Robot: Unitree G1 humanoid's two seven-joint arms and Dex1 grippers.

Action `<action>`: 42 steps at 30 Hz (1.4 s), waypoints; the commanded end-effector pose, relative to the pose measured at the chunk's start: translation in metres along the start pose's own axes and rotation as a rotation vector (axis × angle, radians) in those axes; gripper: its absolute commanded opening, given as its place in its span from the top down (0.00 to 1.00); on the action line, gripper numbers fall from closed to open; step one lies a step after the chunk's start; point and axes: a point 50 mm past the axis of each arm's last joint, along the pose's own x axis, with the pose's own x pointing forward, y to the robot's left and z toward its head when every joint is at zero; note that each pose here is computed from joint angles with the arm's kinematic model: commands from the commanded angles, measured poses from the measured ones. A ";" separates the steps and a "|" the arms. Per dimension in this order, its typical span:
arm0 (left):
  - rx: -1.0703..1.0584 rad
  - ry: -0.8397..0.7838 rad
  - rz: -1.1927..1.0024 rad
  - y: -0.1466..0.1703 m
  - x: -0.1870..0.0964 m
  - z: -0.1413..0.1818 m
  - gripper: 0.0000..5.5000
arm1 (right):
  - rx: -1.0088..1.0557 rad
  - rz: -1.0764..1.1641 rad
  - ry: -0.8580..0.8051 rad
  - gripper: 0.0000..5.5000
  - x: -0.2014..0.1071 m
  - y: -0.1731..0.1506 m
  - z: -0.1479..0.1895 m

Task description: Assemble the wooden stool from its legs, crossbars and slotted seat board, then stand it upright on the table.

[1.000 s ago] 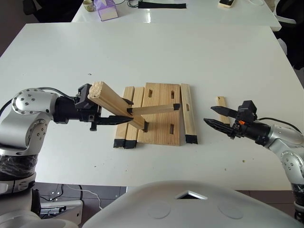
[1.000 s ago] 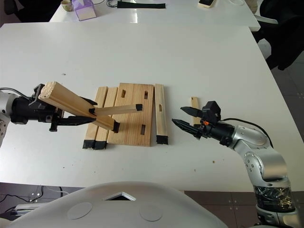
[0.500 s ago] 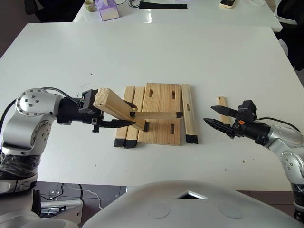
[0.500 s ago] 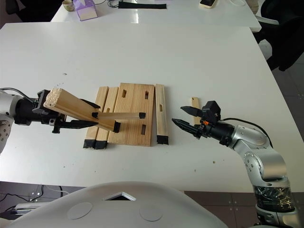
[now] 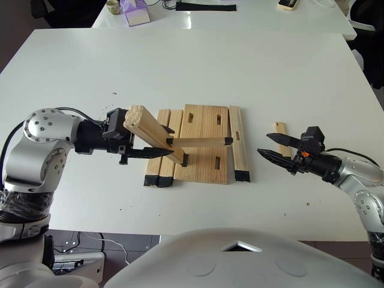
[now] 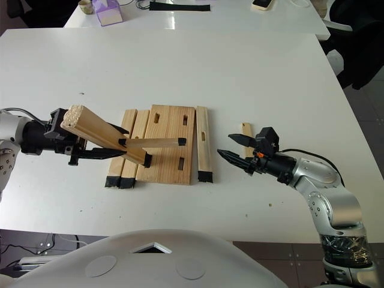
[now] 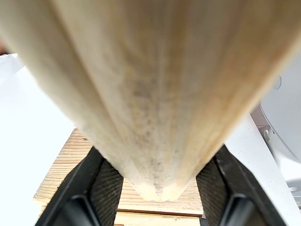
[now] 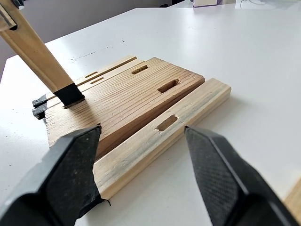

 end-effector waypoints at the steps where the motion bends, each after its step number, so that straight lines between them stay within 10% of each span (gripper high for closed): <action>1: 0.002 -0.003 0.007 0.004 0.002 0.005 0.63 | -0.015 -0.008 -0.011 0.40 0.000 -0.001 0.002; 42: -0.144 0.175 -0.005 0.001 0.044 -0.045 0.63 | -0.021 0.034 -0.011 0.40 0.004 -0.003 0.007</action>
